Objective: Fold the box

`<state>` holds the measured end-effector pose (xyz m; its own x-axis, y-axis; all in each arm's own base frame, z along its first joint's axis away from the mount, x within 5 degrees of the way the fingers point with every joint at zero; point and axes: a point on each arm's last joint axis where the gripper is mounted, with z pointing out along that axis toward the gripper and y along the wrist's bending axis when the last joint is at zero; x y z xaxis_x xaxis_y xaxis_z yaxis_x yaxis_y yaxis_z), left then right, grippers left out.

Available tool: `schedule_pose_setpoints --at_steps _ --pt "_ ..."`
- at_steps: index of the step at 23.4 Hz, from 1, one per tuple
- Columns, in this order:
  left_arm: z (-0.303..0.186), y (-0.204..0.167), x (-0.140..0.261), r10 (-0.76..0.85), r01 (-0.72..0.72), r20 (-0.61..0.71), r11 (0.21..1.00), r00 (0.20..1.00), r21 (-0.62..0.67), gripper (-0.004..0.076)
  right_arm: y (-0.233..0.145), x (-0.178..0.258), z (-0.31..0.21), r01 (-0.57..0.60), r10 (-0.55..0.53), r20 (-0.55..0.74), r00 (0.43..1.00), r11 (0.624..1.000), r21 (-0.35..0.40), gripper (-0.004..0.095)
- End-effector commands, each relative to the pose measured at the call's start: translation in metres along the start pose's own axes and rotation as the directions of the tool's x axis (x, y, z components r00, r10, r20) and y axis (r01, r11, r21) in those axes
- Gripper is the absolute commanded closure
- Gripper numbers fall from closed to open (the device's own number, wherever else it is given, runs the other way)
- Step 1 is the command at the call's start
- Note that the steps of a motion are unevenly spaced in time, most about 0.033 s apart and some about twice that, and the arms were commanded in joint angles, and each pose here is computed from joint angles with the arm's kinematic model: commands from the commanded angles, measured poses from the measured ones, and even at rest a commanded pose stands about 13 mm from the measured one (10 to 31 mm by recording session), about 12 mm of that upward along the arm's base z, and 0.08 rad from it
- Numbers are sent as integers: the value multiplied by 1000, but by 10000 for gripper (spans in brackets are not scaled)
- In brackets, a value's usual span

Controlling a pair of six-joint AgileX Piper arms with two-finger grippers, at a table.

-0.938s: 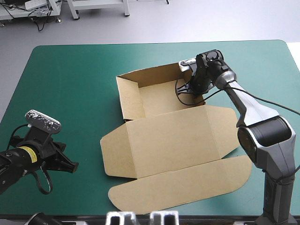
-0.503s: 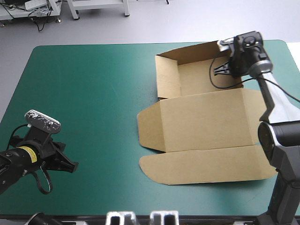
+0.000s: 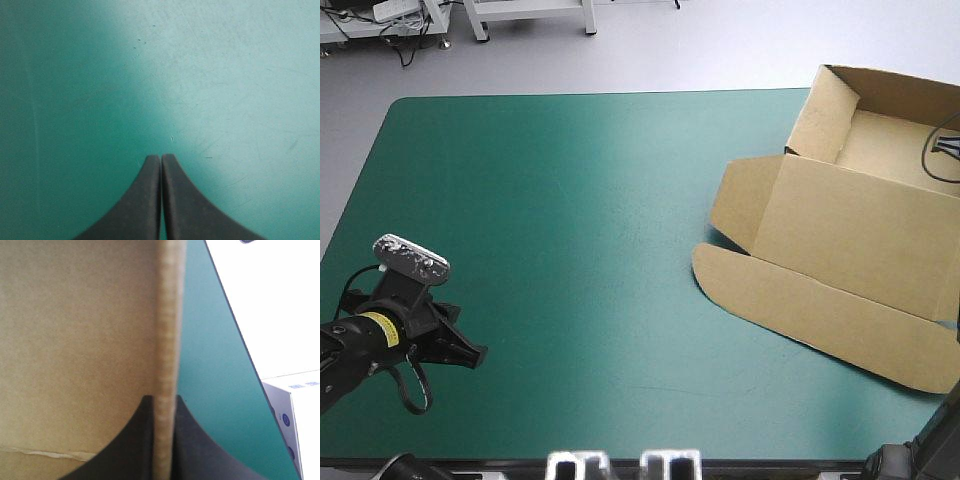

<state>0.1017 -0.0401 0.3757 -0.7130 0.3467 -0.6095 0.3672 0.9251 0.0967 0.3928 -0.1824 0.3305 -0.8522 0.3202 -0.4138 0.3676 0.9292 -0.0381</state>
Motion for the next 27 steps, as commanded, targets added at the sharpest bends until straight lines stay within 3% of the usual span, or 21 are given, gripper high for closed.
schedule_pose_setpoints --at_steps 1,5,7,10,11,14,21,27 --pt "-6 1 -4 -12 12 33 1000 999 -4 733 -14 -2 -40 -33 41 112 993 997 -72 928" --pt "-7 1 -4 -13 13 39 1000 999 1 733 -16 -2 -40 -36 46 121 992 996 -85 909" --pt "-6 1 -3 -14 14 32 1000 999 2 733 -17 -2 -40 -32 41 120 992 997 -75 827" --pt "-6 1 -2 -14 14 17 1000 1000 1 733 -19 -2 -40 -21 28 120 992 998 -60 542" --pt "-6 0 -2 -16 16 16 1000 1000 7 733 -19 -3 -40 -22 29 127 991 998 -61 399" --pt "-6 0 -2 -19 19 15 1000 1000 16 733 -19 -3 -40 -30 37 134 990 998 -59 238" --pt "-7 -3 -2 -27 27 13 999 1000 41 733 -18 -3 -48 -36 45 141 989 997 -64 240" --pt "-7 -3 -2 -27 27 13 999 1000 41 733 -11 -5 -100 -24 59 263 963 991 -132 417"
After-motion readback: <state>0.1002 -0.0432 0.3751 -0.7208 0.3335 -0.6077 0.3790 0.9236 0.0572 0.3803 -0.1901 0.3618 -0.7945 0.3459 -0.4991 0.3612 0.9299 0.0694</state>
